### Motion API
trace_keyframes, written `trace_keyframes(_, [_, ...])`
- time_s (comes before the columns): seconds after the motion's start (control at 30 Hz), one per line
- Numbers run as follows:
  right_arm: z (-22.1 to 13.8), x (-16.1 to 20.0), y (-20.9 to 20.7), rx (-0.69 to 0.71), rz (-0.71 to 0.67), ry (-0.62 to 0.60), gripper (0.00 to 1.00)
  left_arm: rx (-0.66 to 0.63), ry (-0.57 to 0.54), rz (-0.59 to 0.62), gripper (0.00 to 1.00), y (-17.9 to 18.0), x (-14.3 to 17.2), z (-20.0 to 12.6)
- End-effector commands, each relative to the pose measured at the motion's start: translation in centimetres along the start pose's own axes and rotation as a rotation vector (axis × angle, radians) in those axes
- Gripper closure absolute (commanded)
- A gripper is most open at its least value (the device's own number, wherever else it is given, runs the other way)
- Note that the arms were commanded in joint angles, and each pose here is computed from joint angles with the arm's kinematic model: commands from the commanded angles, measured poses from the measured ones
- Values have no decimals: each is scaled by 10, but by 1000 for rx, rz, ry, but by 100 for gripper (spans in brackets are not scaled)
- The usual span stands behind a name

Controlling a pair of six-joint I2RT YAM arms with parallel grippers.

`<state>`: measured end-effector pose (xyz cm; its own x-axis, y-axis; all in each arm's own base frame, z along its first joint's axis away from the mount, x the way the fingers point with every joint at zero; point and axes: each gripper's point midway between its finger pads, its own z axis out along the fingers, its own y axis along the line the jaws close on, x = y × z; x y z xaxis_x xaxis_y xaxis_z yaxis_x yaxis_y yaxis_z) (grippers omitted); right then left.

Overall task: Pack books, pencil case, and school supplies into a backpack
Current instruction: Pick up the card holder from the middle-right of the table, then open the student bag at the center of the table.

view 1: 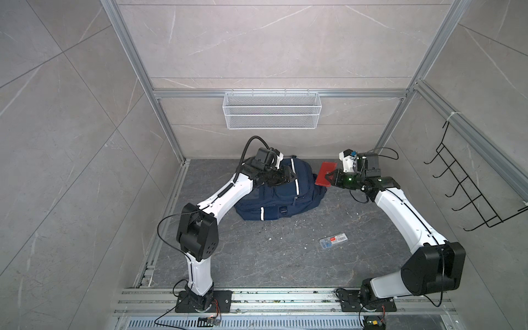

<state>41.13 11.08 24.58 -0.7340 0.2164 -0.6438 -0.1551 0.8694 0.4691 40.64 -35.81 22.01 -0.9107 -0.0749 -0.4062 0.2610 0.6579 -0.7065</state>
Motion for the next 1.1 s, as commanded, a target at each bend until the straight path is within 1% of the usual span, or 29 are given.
trace_keyframes(0.0, [-9,-1,-18,128,-5,-7,100,-24,-46,-27,46,10,-14,16])
trace_keyframes(0.1, [-12,2,-19,136,1,-4,100,21,-46,-10,53,5,-18,32])
trace_keyframes(0.33, [-15,9,-23,154,6,14,100,120,2,-49,53,3,-13,76])
trace_keyframes(0.47, [-13,12,-25,156,9,26,100,192,17,-50,53,-7,-14,93])
trace_keyframes(0.6, [-11,14,-26,157,14,32,100,219,46,-57,54,-9,-11,107])
trace_keyframes(0.67, [-10,14,-27,156,16,31,100,228,40,-60,59,-10,-13,109])
trace_keyframes(0.8, [-9,16,-29,153,19,36,100,242,37,-56,74,-13,-13,106])
trace_keyframes(0.83, [-8,17,-30,153,19,39,100,250,35,-56,75,-14,-14,105])
trace_keyframes(0.97, [-7,18,-33,152,30,39,100,258,35,-54,75,-18,-13,102])
trace_keyframes(1.07, [-7,17,-35,153,33,37,100,260,31,-53,73,-19,-13,99])
